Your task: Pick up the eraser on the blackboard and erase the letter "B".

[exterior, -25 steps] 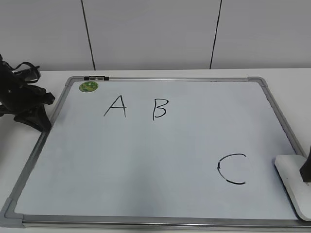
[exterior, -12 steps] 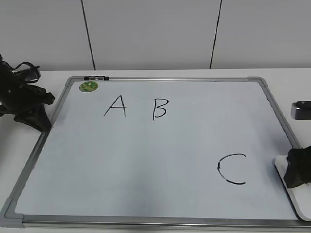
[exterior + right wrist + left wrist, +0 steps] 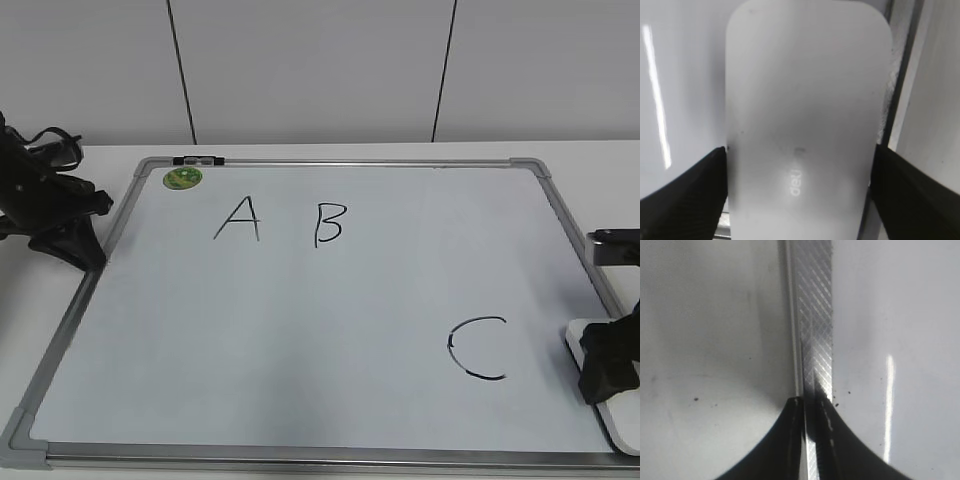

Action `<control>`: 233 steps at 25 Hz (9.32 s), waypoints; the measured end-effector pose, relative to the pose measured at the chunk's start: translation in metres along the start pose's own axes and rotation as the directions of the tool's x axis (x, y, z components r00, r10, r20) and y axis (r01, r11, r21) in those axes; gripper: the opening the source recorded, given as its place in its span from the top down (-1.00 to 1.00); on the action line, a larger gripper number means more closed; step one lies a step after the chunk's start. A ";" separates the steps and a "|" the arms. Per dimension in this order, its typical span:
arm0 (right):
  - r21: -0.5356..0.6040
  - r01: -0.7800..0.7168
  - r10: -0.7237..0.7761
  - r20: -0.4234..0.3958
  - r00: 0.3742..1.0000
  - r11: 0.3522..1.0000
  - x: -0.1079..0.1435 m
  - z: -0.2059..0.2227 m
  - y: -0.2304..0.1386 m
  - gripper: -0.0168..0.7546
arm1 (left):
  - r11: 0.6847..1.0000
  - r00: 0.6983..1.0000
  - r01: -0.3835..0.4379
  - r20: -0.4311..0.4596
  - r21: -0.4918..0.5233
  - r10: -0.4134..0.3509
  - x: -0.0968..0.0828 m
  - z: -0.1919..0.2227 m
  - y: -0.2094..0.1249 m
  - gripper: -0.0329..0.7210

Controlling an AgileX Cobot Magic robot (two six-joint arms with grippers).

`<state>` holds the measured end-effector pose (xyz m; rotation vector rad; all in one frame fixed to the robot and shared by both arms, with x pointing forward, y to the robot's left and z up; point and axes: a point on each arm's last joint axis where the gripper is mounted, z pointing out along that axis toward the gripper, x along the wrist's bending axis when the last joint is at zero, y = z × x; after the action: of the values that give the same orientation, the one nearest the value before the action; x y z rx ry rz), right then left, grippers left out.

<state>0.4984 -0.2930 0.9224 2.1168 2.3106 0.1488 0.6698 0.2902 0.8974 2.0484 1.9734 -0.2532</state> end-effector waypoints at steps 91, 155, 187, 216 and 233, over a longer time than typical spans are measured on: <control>-0.195 0.445 -0.444 0.052 0.895 0.874 0.176 0.026 0.247 -0.43 | 1.000 1.000 0.009 0.012 0.008 -0.009 0.000 0.000 -0.001 0.82; -0.268 0.408 -0.347 0.247 0.905 0.873 0.126 -0.115 0.217 -0.43 | 1.000 1.000 0.008 0.010 0.012 -0.008 0.001 0.000 -0.001 0.82; -0.235 -0.111 0.125 0.043 0.991 0.966 -0.023 -0.021 0.112 -0.44 | 1.000 1.000 0.008 0.011 0.015 -0.008 0.001 0.000 -0.001 0.82; -0.192 -0.078 0.095 0.081 0.992 0.978 -0.029 -0.040 0.145 -0.62 | 1.000 1.000 0.007 0.012 0.016 -0.007 0.001 -0.001 0.000 0.76; -0.309 0.014 0.018 0.102 0.995 0.951 -0.016 -0.153 0.108 -0.59 | 0.983 0.994 -0.111 -0.038 -0.146 0.107 -0.041 -0.128 0.009 -0.06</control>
<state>0.5970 -0.3100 1.0821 1.9250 2.0684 0.3661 0.6674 0.2926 1.0315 2.0670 1.8297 -0.0519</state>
